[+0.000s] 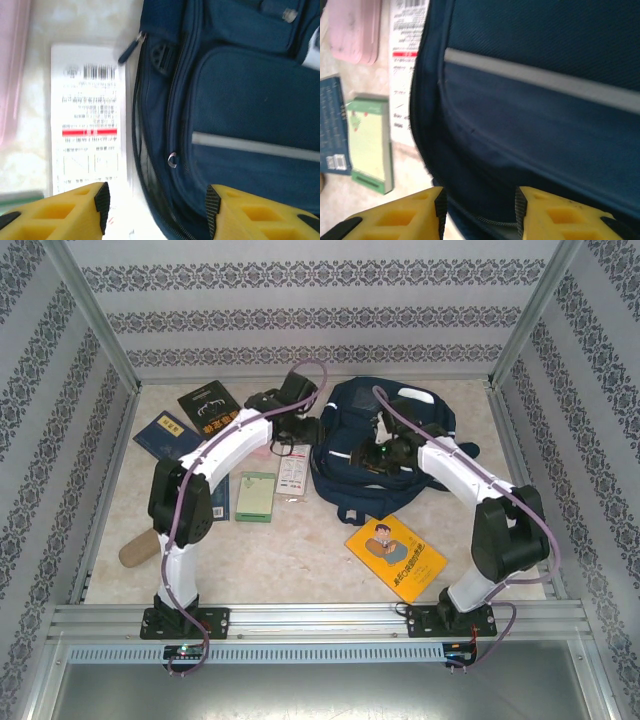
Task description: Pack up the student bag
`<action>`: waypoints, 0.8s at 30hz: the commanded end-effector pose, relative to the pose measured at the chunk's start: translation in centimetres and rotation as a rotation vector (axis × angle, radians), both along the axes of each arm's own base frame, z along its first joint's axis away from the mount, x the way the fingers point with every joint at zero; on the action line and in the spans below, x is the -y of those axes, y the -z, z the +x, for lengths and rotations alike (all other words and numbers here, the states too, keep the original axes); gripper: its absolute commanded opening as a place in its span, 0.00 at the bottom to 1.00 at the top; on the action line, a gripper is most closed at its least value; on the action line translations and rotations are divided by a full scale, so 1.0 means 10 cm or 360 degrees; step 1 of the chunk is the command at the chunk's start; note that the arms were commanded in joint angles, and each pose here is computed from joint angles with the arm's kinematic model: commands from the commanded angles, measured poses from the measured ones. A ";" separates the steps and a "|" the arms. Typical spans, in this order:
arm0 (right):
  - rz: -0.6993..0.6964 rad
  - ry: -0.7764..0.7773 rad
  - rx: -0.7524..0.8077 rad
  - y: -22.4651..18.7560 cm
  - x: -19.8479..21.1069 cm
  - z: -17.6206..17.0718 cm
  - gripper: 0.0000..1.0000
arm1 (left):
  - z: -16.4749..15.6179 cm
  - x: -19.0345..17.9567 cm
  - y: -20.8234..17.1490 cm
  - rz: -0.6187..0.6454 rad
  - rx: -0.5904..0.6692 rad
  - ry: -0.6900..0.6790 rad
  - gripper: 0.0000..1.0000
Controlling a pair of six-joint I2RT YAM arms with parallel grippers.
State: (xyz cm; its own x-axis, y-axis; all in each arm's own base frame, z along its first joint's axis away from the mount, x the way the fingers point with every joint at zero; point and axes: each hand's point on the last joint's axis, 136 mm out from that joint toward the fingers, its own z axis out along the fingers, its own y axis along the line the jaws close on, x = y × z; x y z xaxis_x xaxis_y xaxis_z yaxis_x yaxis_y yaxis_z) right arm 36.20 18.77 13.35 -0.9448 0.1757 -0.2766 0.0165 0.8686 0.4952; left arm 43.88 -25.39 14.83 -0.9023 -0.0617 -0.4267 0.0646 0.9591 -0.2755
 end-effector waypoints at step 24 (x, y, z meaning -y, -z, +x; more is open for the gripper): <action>-0.0321 0.0289 -0.0091 0.56 0.81 0.96 0.53 | -0.02 0.61 1.32 0.0240 -0.0248 -0.0132 0.30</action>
